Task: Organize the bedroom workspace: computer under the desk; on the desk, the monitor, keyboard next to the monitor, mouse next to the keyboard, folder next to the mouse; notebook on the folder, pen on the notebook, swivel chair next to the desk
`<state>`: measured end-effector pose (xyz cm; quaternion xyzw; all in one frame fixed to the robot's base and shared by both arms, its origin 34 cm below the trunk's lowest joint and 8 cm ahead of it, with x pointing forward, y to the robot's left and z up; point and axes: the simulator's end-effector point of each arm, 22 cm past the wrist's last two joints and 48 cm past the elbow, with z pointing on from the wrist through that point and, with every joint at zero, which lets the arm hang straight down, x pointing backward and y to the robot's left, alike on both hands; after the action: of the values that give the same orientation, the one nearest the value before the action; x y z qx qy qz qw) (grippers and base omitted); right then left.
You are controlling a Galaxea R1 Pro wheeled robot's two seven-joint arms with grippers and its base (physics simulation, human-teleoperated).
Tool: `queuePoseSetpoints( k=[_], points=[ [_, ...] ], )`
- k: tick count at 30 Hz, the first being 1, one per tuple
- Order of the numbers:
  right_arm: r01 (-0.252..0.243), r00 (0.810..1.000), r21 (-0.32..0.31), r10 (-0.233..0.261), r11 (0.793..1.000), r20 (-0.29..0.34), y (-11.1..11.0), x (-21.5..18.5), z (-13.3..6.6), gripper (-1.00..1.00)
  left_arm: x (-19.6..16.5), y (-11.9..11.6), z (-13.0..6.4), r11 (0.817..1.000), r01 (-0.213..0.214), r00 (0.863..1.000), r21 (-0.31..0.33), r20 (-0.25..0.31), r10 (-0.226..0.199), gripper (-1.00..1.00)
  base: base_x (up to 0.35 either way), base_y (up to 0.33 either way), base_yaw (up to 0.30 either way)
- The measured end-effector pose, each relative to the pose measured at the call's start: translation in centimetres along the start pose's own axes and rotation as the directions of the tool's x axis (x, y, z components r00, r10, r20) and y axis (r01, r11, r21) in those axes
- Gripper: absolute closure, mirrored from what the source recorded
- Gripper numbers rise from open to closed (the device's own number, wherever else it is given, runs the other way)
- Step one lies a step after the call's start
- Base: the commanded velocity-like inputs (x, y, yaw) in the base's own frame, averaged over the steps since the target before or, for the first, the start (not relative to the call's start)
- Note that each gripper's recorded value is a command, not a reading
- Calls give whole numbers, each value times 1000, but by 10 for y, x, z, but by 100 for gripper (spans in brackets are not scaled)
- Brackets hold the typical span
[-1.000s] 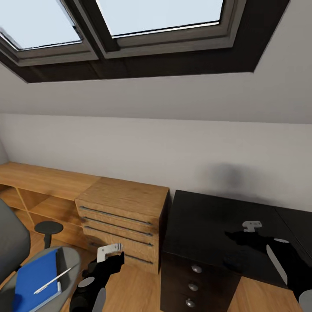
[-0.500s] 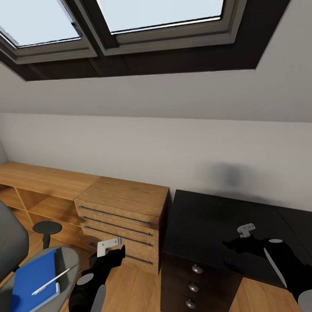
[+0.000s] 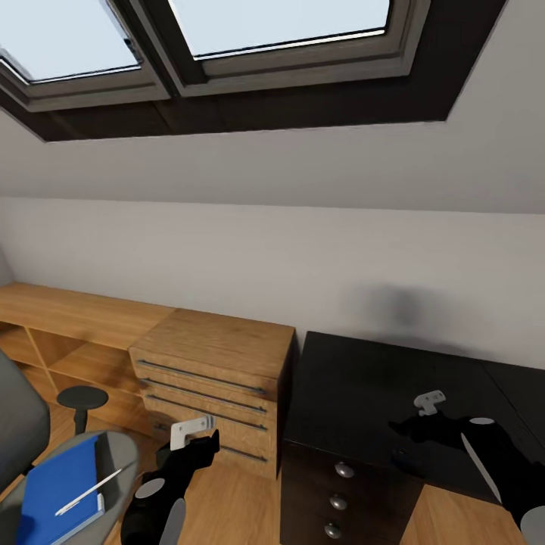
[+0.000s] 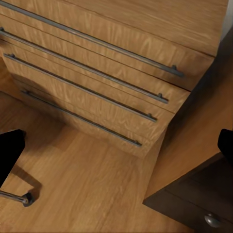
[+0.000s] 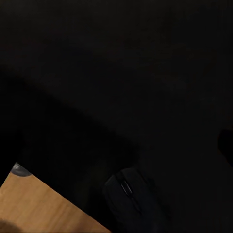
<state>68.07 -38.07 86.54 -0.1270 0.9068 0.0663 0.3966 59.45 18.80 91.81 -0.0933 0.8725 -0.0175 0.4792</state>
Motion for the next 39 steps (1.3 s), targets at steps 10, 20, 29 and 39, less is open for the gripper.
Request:
queuePoseSetpoints(
  k=[10, 20, 29, 39],
  points=[
    [8, 1000, -5, -8, 1000, 6, 3, -2, 1, -100, 0, 1, 0, 1000, -2, 1000, -3, 0, 2, -100, 0, -249, 0],
    [20, 1000, -13, -20, 1000, 4, 7, -2, 3, -100, 0, 1, 0, 1000, 0, 1000, -2, 0, 0, -100, 0, -69, 0],
    [101, 994, -84, -104, 991, -29, 52, 5, 18, -100, 0, 0, 0, 1000, 0, 1000, -1, 1, 0, -100, 0, -3, 0],
    [157, 983, -146, -170, 977, -77, 88, 24, 33, -100, 1, 0, 1, 1000, 2, 1000, -1, 3, -2, -100, 0, 0, 0]
  ],
)
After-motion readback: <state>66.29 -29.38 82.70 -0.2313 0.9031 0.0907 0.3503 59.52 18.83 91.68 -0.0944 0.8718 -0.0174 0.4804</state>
